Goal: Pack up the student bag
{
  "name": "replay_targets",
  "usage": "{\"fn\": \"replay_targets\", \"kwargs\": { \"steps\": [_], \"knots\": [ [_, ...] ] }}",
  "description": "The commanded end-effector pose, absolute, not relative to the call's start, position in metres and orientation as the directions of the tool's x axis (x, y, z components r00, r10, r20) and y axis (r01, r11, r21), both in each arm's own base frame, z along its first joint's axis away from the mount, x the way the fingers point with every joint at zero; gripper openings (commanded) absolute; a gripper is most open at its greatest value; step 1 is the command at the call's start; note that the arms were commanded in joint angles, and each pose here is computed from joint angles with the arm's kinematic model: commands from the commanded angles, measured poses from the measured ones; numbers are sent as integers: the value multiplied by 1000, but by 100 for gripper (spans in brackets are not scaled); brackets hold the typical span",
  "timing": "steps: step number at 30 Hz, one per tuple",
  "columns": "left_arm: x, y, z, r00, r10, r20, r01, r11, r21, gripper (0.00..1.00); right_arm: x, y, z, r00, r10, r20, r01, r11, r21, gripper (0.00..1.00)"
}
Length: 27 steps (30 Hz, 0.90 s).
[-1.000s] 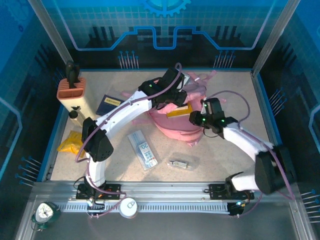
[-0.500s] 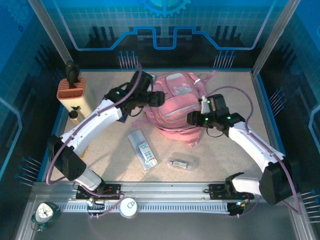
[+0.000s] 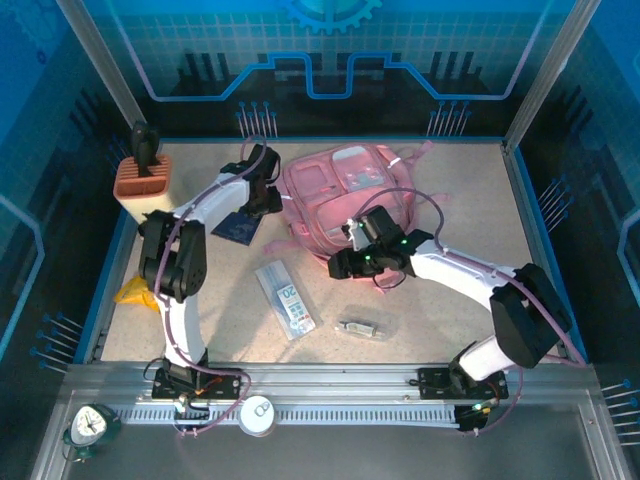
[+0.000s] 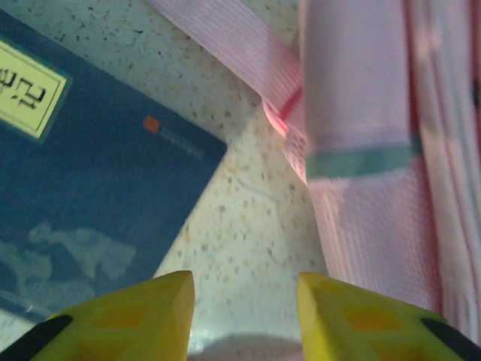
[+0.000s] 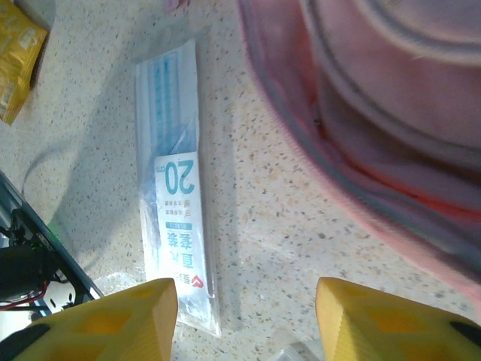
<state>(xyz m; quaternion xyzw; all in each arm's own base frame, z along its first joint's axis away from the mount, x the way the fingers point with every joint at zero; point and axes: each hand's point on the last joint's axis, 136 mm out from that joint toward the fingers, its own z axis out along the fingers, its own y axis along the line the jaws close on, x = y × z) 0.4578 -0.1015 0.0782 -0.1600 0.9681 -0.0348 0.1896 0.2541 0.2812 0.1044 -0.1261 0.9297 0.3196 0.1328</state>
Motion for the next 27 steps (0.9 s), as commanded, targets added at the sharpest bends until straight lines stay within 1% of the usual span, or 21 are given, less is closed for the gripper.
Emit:
{"fn": "replay_targets", "kwargs": {
  "steps": [1, 6, 10, 13, 17, 23, 25, 27],
  "knots": [
    [475, -96, 73, -868, -355, -348, -319, 935, -157, 36, 255, 298, 106, -931, -152, -333, -330, 741, 585, 52],
    [475, -87, 49, -873, -380, -304, -344, 924, -168, 31, 258, 306, 93, -932, -151, -328, -325, 749, 577, 52],
    [466, -93, 36, -890, -377, -257, -333, 922, -199, 26, 265, 306, 79, -930, -149, -337, -323, 769, 552, 52],
    [453, -93, 32, -897, -376, -231, -333, 920, -205, 23, 274, 303, 71, -930, -131, -344, -310, 783, 540, 53],
    [428, -92, 28, -904, -378, -198, -338, 918, -207, 22, 294, 302, 69, -920, -103, -377, -303, 796, 524, 53],
    [390, -92, 28, -906, -392, -157, -352, 907, -230, 20, 332, 285, 71, -908, -46, -416, -271, 822, 501, 53],
    [377, -88, 28, -906, -397, -146, -363, 907, -215, 18, 342, 278, 73, -902, -39, -430, -268, 832, 486, 53],
    [372, -92, 35, -903, -401, -156, -356, 900, -253, 18, 349, 273, 75, -896, -34, -442, -267, 838, 477, 53]
  ]
}}
